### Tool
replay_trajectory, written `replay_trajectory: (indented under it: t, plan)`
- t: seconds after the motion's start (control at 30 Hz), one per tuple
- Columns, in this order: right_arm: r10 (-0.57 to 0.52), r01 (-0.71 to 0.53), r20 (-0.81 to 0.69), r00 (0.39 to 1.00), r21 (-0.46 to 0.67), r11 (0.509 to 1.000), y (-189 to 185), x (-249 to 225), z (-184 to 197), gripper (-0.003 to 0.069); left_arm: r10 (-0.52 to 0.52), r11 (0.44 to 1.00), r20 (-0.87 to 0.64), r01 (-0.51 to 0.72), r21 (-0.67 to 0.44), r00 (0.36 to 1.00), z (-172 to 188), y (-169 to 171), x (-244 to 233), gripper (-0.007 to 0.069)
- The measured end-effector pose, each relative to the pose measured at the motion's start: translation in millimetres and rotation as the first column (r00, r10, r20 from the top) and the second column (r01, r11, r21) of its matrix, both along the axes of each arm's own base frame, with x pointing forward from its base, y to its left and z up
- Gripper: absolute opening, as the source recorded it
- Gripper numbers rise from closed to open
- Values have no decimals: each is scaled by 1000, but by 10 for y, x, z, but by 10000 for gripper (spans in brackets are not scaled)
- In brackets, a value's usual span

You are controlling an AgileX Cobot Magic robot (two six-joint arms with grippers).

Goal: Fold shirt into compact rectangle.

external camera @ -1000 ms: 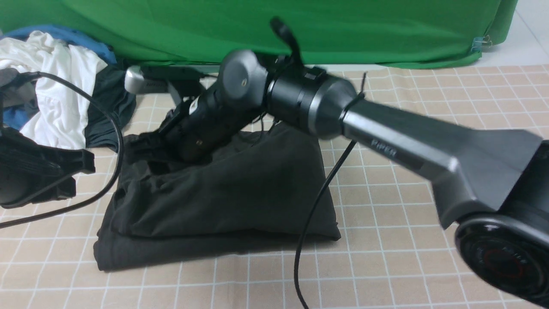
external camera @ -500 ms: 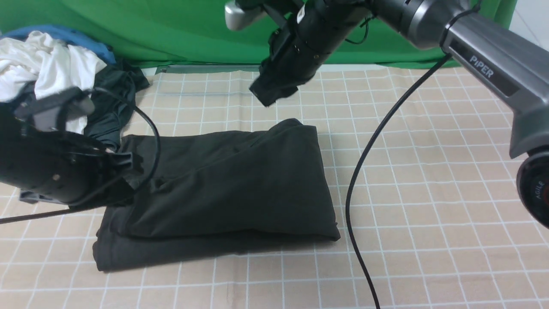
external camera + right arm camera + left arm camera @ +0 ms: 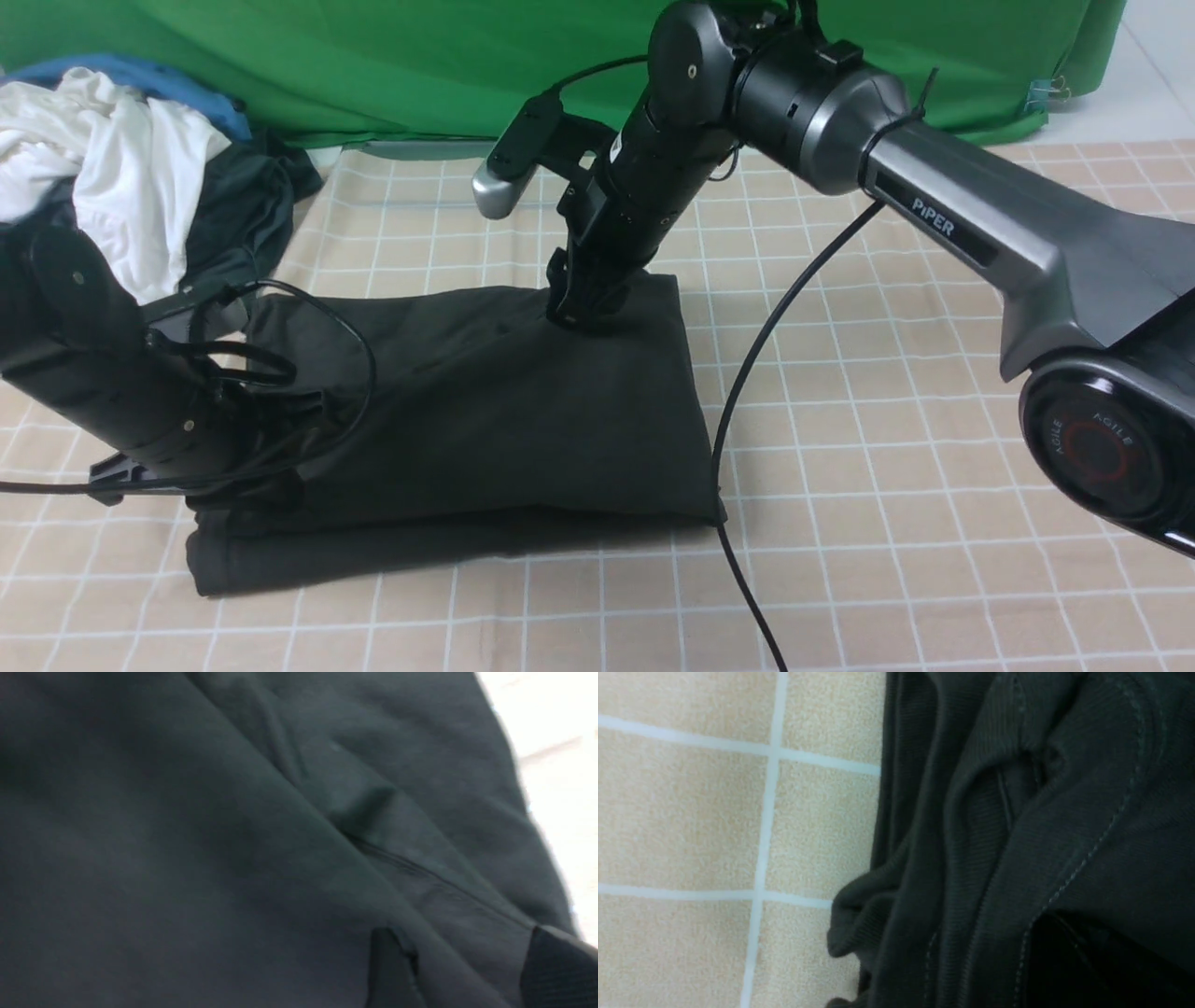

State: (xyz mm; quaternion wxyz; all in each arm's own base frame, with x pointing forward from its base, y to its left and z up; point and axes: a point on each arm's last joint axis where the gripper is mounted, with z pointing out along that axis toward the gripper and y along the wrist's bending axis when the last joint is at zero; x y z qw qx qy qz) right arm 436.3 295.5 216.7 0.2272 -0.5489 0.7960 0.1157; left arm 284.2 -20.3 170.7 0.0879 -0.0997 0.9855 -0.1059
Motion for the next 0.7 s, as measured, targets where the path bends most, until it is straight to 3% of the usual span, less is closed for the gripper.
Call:
replay_trajectory:
  t: [0.4,0.47,0.57,0.7]
  plan:
    - [97,-96,16,995,-47,994,104,2,-277,388,22,1000,22,-22,2,1000,4,6,23,18]
    - [107,-106,19,994,-51,993,111,-2,-284,313,22,1000,23,-22,2,1000,4,6,24,18]
    - [120,-118,29,992,-60,991,117,-5,-283,88,22,1000,24,-22,2,999,4,6,25,18]
    - [127,-122,46,991,-87,989,97,10,-233,49,9,1000,29,-8,-3,1000,6,-1,27,18]
